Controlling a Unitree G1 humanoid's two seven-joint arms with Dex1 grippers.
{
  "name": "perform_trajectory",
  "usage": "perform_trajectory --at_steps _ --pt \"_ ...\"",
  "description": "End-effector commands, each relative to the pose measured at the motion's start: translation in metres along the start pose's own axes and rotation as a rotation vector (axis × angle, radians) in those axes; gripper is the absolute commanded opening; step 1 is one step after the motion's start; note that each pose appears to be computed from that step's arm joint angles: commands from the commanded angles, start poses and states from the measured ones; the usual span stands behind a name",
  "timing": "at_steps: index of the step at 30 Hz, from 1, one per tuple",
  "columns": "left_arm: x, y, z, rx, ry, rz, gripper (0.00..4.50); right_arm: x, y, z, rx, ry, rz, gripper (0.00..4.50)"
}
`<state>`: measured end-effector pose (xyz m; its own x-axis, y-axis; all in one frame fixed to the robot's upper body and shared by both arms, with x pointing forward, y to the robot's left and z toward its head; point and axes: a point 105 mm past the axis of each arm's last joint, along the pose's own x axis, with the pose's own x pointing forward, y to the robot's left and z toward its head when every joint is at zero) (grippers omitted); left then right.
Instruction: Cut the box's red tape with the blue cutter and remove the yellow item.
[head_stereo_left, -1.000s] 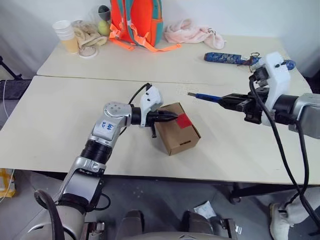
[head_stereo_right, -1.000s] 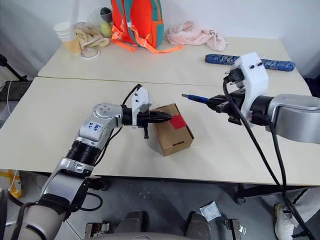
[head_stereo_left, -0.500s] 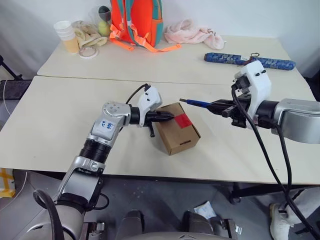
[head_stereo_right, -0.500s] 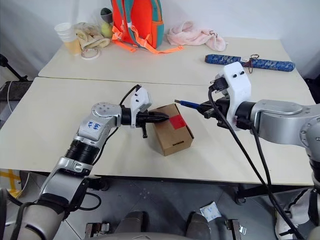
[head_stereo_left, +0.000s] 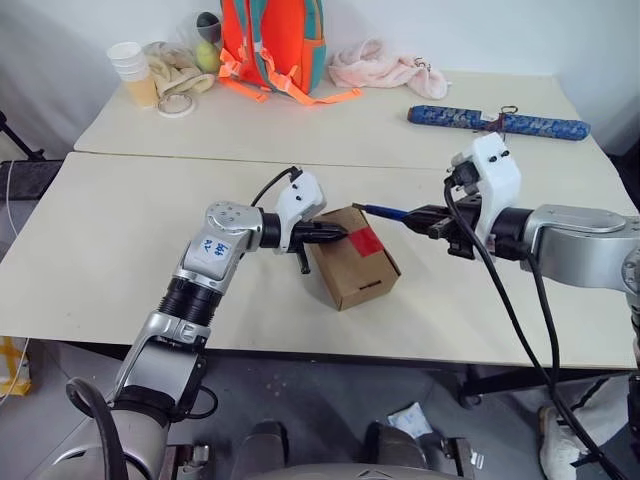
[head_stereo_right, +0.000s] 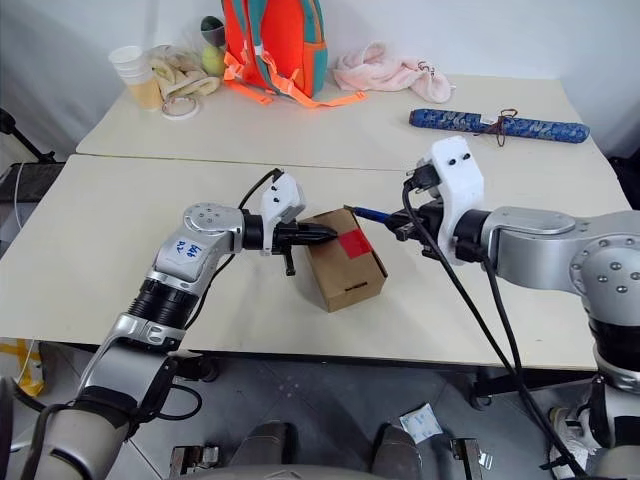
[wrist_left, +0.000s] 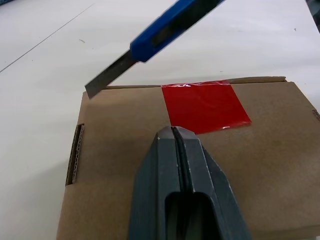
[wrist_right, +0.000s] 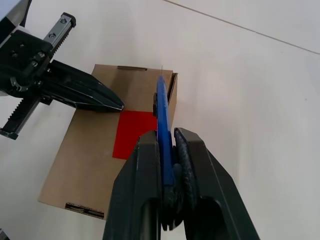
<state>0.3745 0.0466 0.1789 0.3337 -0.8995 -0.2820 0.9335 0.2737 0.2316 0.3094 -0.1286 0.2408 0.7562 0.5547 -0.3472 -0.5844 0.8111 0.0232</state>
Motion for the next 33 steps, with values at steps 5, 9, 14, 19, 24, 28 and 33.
perform_trajectory --at_steps 5,9,14,19,24,28,33 --pt "-0.003 -0.005 -0.018 -0.035 0.056 0.001 0.0 -0.007 -0.006 0.011 -0.011 -0.059 -0.032 0.14" --pt "-0.003 -0.005 -0.019 -0.037 0.058 0.002 0.0 -0.008 -0.008 0.012 -0.011 -0.06 -0.035 0.14" --pt "-0.002 -0.005 -0.019 -0.039 0.06 0.002 0.0 -0.009 -0.007 0.01 -0.006 -0.048 -0.027 0.14" --pt "-0.001 -0.005 -0.02 -0.041 0.061 0.003 0.0 -0.01 -0.006 0.005 -0.004 -0.024 -0.015 0.14" --pt "-0.001 -0.005 -0.02 -0.044 0.062 0.006 0.0 -0.011 -0.006 0.001 0.0 -0.003 -0.008 0.14" --pt "0.0 -0.005 -0.021 -0.044 0.067 0.007 0.0 -0.012 -0.003 -0.001 0.001 0.01 0.005 0.14" --pt "0.002 -0.006 -0.021 -0.047 0.068 0.008 0.0 -0.015 -0.003 -0.003 -0.002 0.026 0.006 0.14"
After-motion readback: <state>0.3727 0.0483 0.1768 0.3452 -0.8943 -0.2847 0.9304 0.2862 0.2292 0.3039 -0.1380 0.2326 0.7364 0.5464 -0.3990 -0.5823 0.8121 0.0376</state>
